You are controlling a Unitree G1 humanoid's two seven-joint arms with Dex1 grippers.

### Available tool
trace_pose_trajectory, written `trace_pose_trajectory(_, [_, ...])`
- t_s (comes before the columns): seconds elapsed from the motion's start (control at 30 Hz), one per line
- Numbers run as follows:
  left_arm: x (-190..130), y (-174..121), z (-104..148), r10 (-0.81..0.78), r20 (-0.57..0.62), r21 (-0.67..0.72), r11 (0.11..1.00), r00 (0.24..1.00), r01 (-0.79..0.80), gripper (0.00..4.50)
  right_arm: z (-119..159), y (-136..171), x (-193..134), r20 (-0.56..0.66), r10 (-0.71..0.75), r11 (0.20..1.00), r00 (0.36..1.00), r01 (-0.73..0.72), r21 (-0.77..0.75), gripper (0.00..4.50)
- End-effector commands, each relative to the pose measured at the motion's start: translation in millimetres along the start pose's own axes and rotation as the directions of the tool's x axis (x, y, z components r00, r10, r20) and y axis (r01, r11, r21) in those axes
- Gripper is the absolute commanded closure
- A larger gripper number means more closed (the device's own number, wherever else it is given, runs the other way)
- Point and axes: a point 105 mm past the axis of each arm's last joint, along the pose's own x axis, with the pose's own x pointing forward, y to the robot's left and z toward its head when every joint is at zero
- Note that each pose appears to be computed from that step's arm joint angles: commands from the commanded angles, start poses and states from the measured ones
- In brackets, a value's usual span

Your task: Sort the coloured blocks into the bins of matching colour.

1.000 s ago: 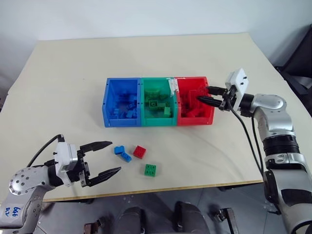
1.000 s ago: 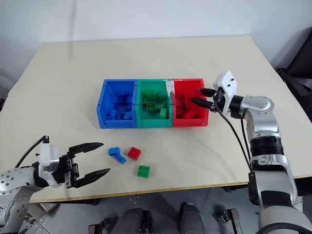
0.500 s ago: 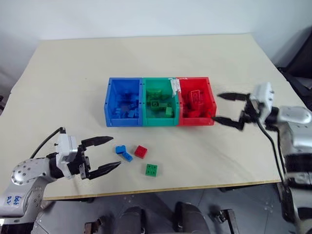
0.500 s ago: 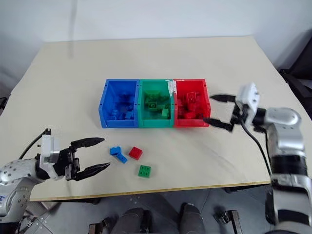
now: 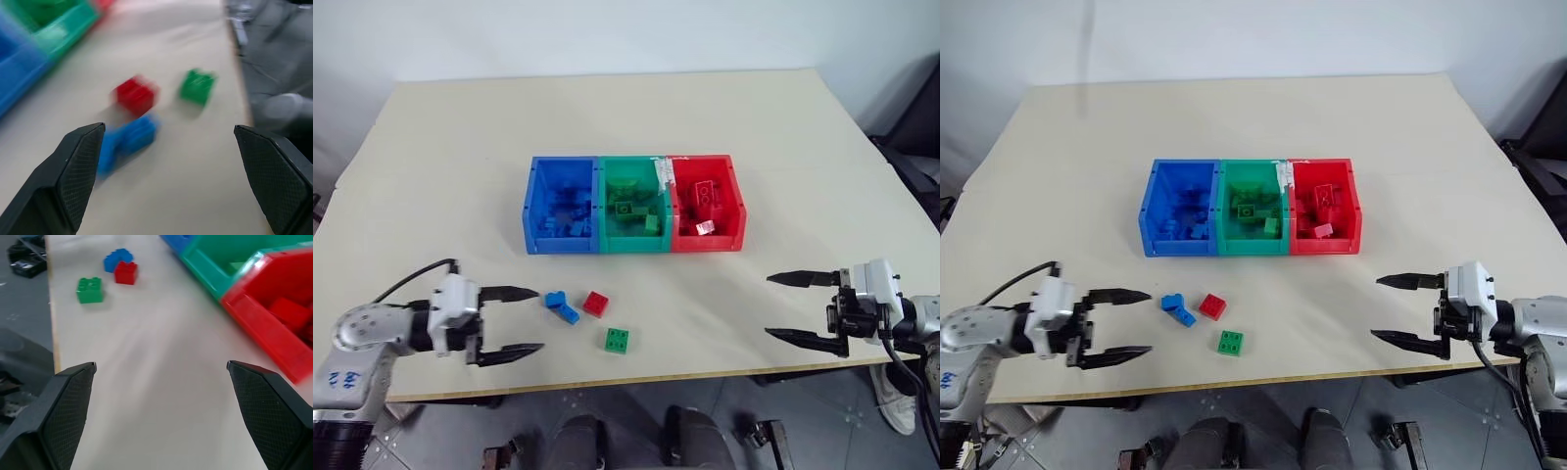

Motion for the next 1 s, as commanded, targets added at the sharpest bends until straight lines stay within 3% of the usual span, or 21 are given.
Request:
trace_pose_trajectory(0.03, [27, -11, 13, -0.116, -0.047, 0.026, 0.993, 0.992, 0.117, 0.00, 10, 7, -4, 0.022, 0.033, 0.999, 0.999, -0.033, -0.037, 0.03])
trace_pose_trajectory(0.1, [50, -11, 17, -0.155, -0.082, 0.020, 0.987, 0.985, 0.157, 0.00, 12, 13, -5, 0.023, 0.062, 0.997, 0.998, -0.061, -0.046, 0.03])
trace_pose_trajectory(0.23, [75, -10, 5, -0.172, -0.330, 0.070, 0.976, 0.928, 0.205, 0.00, 14, 28, -6, 0.006, 0.129, 0.991, 0.992, -0.128, -0.036, 0.03])
trace_pose_trajectory(0.33, [96, -11, 17, -0.172, -0.298, 0.033, 0.981, 0.939, 0.191, 0.00, 15, 31, -7, -0.003, 0.121, 0.992, 0.993, -0.121, -0.021, 0.03])
trace_pose_trajectory(0.53, [108, -9, 5, -0.152, -0.381, 0.050, 0.981, 0.912, 0.185, 0.00, 18, 35, -6, 0.000, 0.111, 0.994, 0.994, -0.111, -0.020, 0.03])
trace_pose_trajectory(0.63, [107, -11, -3, -0.150, -0.437, 0.067, 0.978, 0.887, 0.198, 0.62, 18, 35, -5, -0.001, 0.104, 0.994, 0.995, -0.104, -0.026, 0.00])
trace_pose_trajectory(0.73, [105, -10, -5, -0.150, -0.450, 0.072, 0.977, 0.880, 0.203, 1.53, 18, 36, -5, -0.005, 0.101, 0.994, 0.995, -0.101, -0.035, 0.00])
trace_pose_trajectory(0.9, [112, -2, 5, -0.112, -0.382, 0.133, 0.976, 0.917, 0.174, 3.02, 17, 33, -4, 0.004, 0.078, 0.996, 0.997, -0.077, -0.052, 0.00])
trace_pose_trajectory(1.0, [118, 10, 28, -0.075, -0.249, 0.182, 0.976, 0.965, 0.123, 3.01, 19, 26, -7, 0.019, 0.008, 0.999, 1.000, -0.007, -0.043, 0.00])
